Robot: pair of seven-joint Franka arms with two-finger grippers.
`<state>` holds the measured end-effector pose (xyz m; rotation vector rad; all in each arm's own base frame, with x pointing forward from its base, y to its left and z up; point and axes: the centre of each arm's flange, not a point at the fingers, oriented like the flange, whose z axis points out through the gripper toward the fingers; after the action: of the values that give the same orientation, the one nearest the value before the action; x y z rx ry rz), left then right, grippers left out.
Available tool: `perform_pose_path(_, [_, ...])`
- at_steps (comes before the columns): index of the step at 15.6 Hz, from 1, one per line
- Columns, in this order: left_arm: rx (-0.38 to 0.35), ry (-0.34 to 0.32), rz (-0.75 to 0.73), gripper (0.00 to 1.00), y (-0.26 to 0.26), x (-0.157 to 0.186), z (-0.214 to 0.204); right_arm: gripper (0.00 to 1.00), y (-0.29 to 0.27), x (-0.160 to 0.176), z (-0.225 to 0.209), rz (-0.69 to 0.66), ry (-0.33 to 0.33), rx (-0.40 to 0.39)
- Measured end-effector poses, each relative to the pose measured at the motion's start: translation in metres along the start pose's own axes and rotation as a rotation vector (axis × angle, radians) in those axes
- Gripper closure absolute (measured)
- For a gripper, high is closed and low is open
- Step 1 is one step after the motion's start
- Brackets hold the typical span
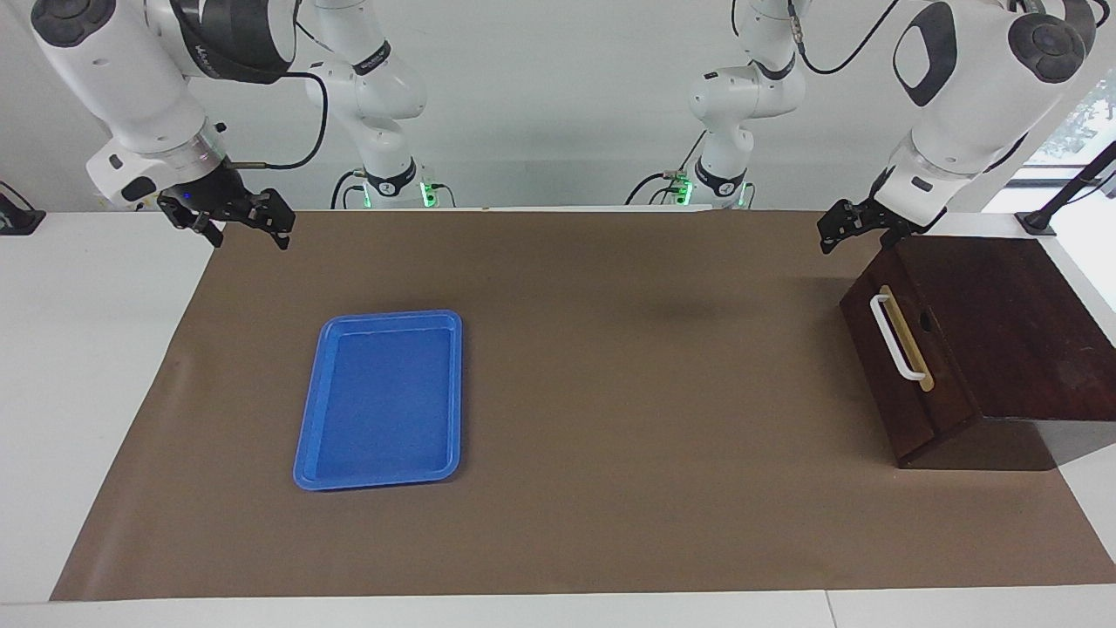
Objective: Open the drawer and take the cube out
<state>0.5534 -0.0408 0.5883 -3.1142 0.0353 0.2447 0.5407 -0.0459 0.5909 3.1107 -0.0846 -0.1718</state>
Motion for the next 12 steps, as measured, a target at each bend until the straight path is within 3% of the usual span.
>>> perform_pose_path(7, [0.001, 0.025, 0.000, 0.00, 0.001, -0.006, -0.011, 0.00, 0.000, 0.000, 0.000, 0.000, 0.000, 0.000])
perform_pose_path(12, [0.024, 0.112, 0.029, 0.00, 0.021, 0.001, -0.001, 0.00, 0.000, 0.000, 0.000, 0.000, 0.000, 0.000])
